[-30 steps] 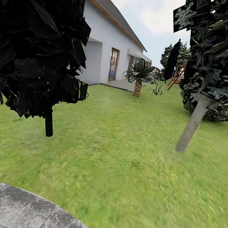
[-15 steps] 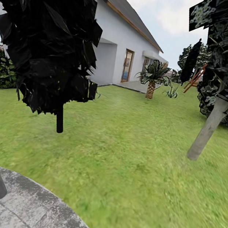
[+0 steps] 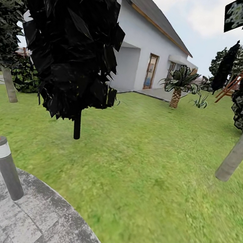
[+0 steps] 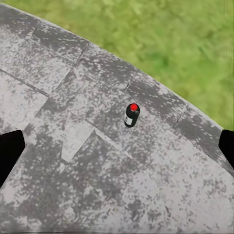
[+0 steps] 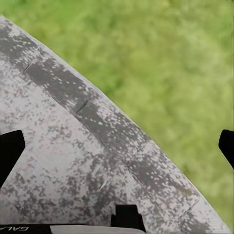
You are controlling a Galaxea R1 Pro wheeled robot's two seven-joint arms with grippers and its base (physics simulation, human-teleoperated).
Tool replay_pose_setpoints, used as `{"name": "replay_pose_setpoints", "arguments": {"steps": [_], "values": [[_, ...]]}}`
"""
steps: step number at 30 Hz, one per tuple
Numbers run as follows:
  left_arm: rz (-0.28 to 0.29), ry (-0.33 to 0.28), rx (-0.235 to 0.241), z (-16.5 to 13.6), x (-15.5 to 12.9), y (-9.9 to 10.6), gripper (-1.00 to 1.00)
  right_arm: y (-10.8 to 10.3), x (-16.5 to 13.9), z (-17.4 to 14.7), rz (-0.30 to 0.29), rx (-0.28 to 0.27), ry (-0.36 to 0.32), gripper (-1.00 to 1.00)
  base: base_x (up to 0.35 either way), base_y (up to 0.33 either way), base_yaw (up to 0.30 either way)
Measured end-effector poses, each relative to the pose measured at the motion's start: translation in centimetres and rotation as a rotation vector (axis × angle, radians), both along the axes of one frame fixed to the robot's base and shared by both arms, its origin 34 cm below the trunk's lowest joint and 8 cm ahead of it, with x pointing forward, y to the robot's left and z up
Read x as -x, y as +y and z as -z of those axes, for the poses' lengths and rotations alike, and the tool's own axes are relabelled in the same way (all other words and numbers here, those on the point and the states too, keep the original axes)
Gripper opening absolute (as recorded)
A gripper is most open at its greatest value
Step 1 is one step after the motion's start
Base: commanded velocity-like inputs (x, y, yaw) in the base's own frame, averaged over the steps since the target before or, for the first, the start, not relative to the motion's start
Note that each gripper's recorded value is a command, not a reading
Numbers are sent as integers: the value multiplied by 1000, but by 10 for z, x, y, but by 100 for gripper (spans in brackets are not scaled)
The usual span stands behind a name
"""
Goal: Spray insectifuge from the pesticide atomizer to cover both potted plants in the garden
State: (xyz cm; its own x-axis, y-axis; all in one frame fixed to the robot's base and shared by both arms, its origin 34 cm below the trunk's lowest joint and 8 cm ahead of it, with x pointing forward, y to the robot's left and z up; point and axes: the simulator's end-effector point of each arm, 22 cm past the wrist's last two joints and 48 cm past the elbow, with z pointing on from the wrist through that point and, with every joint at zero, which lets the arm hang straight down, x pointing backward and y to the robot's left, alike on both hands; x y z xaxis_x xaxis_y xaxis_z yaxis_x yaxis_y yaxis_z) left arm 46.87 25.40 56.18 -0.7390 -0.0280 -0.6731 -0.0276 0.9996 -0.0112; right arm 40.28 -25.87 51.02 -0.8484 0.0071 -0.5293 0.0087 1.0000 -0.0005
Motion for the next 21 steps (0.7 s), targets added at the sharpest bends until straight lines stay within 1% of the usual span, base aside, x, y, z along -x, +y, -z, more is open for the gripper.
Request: {"name": "replay_pose_setpoints", "arguments": {"steps": [9,14,21], "values": [[0,5,0,2,1,0,100,-1,1,1,0,1,4,100,0,-1,230],[0,7,0,2,2,0,100,-1,1,1,0,1,4,100,0,-36,47],[0,8,1,3,2,0,100,0,1,1,0,0,3,100,0,-257,5]]}}
